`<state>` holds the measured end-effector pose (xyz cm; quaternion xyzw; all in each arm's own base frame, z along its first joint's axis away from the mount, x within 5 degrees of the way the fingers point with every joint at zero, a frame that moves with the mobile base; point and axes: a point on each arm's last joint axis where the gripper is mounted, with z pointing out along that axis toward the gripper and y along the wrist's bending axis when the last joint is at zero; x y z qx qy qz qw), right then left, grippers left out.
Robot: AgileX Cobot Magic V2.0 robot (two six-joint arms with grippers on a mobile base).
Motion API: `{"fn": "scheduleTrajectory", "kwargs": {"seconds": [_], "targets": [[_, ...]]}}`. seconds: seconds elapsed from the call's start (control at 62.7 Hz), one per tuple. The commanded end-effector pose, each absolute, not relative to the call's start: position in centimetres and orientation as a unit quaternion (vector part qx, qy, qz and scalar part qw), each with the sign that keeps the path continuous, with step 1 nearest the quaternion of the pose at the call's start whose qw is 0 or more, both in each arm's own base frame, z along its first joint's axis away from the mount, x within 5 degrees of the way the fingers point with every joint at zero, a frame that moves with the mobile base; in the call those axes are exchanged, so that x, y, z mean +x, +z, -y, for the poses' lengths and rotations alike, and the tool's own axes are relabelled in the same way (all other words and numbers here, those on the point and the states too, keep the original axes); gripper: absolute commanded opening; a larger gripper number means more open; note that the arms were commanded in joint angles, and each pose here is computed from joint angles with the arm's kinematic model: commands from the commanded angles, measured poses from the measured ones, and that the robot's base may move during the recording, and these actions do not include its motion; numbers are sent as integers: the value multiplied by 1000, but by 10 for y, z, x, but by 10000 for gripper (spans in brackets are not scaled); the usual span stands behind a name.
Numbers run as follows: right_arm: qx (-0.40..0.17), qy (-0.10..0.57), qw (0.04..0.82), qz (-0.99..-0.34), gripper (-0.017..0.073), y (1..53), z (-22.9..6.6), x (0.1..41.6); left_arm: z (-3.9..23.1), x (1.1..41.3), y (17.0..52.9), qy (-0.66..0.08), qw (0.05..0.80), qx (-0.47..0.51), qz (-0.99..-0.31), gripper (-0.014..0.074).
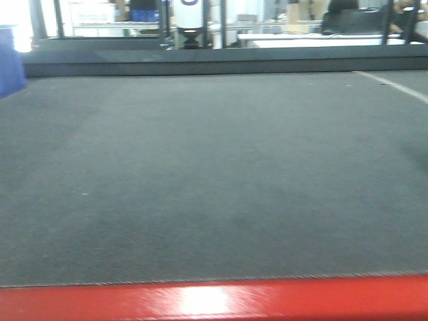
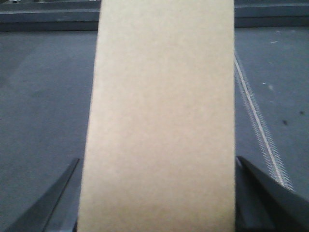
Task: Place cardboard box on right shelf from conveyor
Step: 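Drive the base to the steel shelf rack holding the box in the right gripper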
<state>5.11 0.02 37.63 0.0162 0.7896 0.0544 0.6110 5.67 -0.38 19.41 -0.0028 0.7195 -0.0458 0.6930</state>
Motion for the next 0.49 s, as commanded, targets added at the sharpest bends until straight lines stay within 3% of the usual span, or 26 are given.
{"fn": "scheduleTrajectory", "kwargs": {"seconds": [0.0,0.479], "targets": [[10,53,655,-754,230,393,0,51,3,55,204,-52,729,-6,-683,-119],[10,53,655,-754,230,393,0,51,3,55,204,-52,729,-6,-683,-119]]}}
